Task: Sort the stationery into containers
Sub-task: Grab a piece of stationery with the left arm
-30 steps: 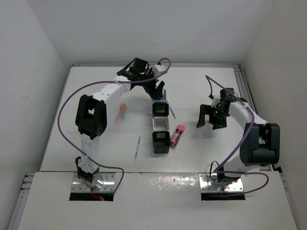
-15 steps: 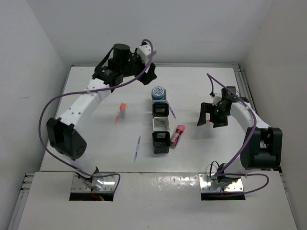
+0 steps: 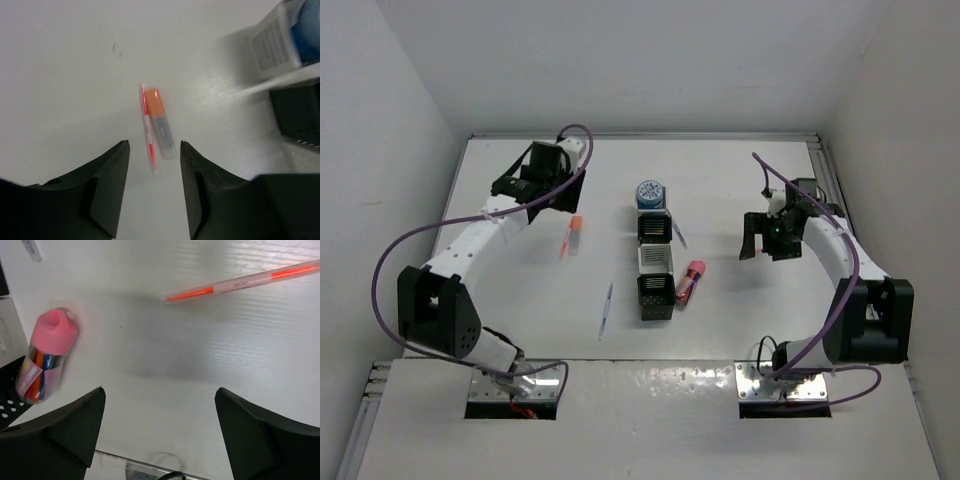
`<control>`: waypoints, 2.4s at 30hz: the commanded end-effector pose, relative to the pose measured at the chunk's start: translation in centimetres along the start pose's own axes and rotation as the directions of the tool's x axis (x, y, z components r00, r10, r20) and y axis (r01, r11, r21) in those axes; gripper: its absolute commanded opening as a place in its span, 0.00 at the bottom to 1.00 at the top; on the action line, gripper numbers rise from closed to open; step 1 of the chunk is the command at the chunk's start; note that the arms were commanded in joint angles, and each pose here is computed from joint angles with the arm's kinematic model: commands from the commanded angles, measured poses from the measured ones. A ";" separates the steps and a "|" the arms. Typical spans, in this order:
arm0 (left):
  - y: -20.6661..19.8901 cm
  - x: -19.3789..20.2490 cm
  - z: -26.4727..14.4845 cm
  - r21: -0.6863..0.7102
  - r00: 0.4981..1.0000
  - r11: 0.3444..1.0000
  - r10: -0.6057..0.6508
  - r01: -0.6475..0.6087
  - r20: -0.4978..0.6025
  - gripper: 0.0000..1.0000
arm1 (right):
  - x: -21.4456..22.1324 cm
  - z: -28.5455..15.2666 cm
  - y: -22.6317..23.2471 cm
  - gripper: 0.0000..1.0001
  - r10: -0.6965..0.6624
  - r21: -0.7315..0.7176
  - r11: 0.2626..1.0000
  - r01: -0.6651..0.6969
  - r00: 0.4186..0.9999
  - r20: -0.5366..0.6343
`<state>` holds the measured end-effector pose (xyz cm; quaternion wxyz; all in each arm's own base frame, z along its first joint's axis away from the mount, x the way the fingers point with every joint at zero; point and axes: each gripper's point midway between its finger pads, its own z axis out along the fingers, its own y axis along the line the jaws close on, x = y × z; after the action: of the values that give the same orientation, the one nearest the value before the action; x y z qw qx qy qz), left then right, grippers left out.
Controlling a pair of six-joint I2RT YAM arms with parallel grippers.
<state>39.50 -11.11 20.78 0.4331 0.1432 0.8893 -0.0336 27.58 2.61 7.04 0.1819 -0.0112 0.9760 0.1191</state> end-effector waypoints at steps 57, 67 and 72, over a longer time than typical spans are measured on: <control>4.1 15.0 14.7 0.034 0.870 0.998 -0.028 0.051 -0.492 0.29 | -1.1 -0.6 -1.3 0.63 0.008 0.047 0.999 -0.010 0.999 0.031; 3.3 -1.9 4.3 0.165 0.990 0.986 -0.035 0.012 0.139 0.00 | -0.8 -1.4 -0.6 0.56 -0.014 0.024 1.000 0.012 0.996 0.090; -2.7 -6.1 -2.9 0.416 0.869 0.899 -0.094 -0.135 0.485 0.00 | -1.9 -1.9 -0.1 0.56 -0.013 0.010 1.000 0.012 0.986 0.167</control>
<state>41.73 -10.53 21.04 0.5072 0.1797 0.8274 -0.1608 27.59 1.73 8.10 0.2203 -0.0071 0.9698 0.1040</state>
